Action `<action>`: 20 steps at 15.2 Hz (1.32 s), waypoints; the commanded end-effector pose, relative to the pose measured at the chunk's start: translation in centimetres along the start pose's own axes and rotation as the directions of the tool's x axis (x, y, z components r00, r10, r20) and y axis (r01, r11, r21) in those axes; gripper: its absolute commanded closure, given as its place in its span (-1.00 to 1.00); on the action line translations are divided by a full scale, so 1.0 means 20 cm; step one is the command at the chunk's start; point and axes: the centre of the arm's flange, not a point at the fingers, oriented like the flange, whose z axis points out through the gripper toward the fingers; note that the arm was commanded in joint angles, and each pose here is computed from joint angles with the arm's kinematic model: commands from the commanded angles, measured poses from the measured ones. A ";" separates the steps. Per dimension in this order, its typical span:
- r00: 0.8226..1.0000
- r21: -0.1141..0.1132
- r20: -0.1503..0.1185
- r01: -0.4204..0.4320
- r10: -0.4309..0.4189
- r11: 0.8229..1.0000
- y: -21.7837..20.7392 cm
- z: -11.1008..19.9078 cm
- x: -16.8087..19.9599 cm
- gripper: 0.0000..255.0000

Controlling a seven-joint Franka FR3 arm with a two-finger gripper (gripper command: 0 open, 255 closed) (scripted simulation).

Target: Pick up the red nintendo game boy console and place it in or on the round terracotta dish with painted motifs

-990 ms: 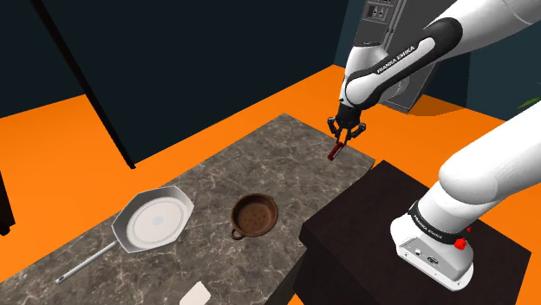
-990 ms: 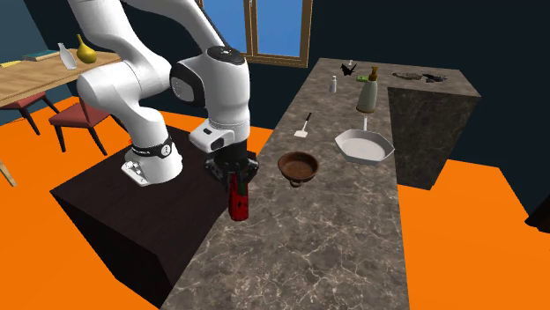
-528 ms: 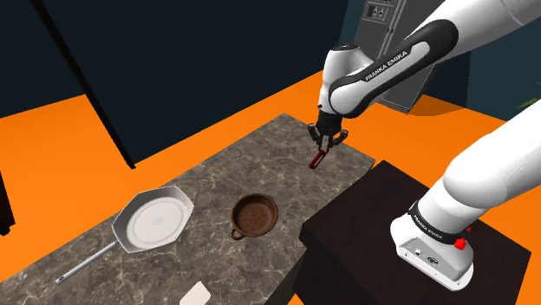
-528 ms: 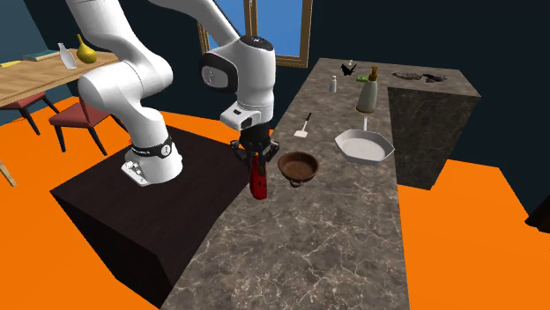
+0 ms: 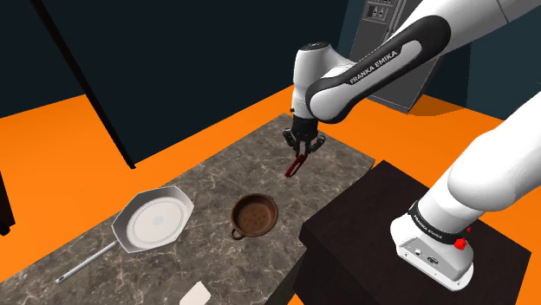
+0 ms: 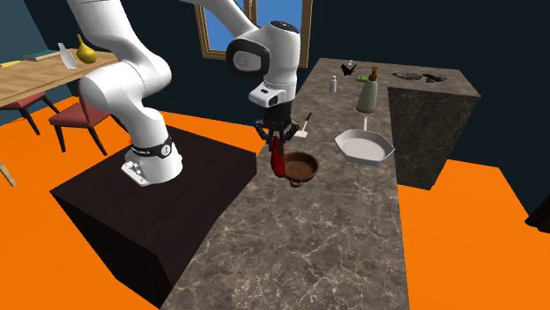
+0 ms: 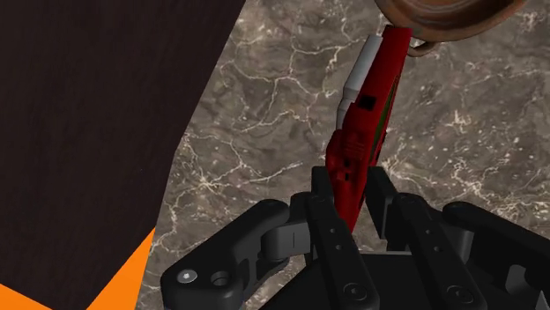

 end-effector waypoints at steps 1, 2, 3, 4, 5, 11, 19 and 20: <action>1.000 0.000 0.001 -0.002 0.002 1.000 -0.08 0.00 -0.10 1.00; 1.000 0.000 0.001 -0.002 0.002 1.000 -0.12 0.00 -0.15 1.00; 1.000 0.000 0.001 -0.002 0.002 1.000 -0.16 -0.01 -0.21 1.00; 1.000 0.000 0.001 -0.002 0.002 1.000 -0.19 -0.02 -0.26 1.00; 1.000 0.000 0.001 -0.002 0.002 1.000 -0.23 -0.03 -0.31 1.00; 1.000 0.000 0.001 -0.002 0.002 1.000 -0.45 -0.07 -0.61 1.00; 1.000 0.000 0.001 -0.002 0.002 1.000 -0.47 0.14 -0.61 1.00; 1.000 0.000 0.001 -0.002 0.002 1.000 -0.47 0.17 -0.61 1.00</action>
